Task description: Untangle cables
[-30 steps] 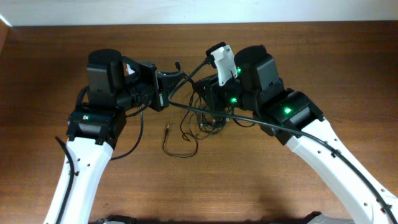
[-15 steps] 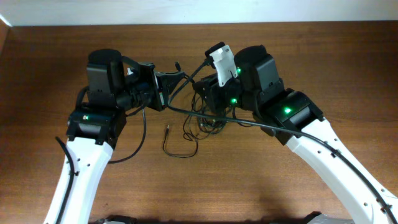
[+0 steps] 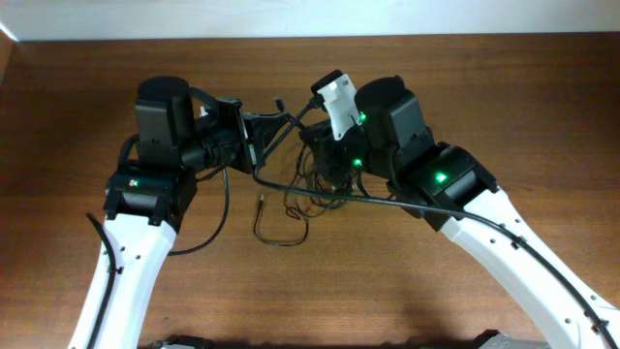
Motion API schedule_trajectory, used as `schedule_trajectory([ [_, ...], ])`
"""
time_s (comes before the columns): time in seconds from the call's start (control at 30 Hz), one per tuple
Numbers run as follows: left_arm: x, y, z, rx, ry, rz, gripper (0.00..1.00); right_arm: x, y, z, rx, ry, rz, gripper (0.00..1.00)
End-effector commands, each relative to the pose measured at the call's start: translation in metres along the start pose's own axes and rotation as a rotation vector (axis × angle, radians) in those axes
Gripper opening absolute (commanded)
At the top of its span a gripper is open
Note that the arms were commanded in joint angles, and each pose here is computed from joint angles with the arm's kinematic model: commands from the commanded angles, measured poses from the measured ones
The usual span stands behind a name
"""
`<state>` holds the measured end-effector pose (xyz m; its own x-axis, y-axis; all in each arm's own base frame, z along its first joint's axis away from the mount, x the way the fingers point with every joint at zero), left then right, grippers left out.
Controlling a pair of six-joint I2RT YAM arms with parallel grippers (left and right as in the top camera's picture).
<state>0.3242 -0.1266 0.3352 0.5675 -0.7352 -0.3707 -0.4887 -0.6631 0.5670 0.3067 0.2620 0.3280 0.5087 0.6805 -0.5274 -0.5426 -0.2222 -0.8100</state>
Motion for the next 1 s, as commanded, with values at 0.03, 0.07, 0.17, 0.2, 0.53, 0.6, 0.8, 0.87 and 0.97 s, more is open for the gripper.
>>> schedule_trajectory([
  [0.03, -0.003, 0.007, -0.004, 0.000, 0.006, 0.022, 0.00, 0.000, -0.002, -0.001, -0.012, 0.023, -0.010, 0.04],
  [0.07, -0.003, 0.007, -0.004, 0.000, 0.006, 0.022, 0.00, 0.000, -0.002, -0.001, -0.012, 0.023, -0.010, 0.04],
  [0.17, -0.003, 0.007, -0.004, 0.000, 0.007, 0.021, 0.00, 0.000, -0.002, -0.001, -0.011, 0.023, -0.010, 0.04],
  [0.2, -0.003, 0.007, -0.004, 0.000, 0.007, 0.021, 0.00, 0.000, -0.002, -0.001, -0.011, 0.023, -0.009, 0.04],
  [0.53, -0.009, -0.022, -0.014, -0.010, 0.082, -0.186, 0.00, 0.000, 0.008, -0.002, 0.027, 0.027, 0.040, 0.04],
  [0.6, -0.012, -0.027, -0.016, -0.017, 0.092, -0.201, 0.00, 0.000, 0.011, -0.002, 0.031, 0.022, 0.060, 0.04],
  [0.8, -0.015, -0.034, -0.013, -0.029, 0.078, -0.234, 0.00, -0.001, 0.012, 0.000, 0.040, 0.005, 0.064, 0.04],
  [0.87, -0.017, -0.041, -0.010, -0.038, 0.075, -0.287, 0.00, -0.003, 0.009, 0.007, 0.036, -0.045, 0.051, 0.04],
  [0.97, -0.019, -0.048, -0.008, -0.017, 0.065, -0.348, 0.00, -0.010, 0.002, 0.013, 0.027, -0.078, 0.019, 0.04],
])
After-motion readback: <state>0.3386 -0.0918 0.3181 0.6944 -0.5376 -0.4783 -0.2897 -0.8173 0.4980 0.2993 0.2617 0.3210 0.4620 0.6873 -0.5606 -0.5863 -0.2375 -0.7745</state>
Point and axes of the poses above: each gripper's point midway between its finger pads, its own x axis out along the fingers, its own z axis along the line the jaws close on, y = z × x, the point moved 5 cm from there along -x, back along the fingers
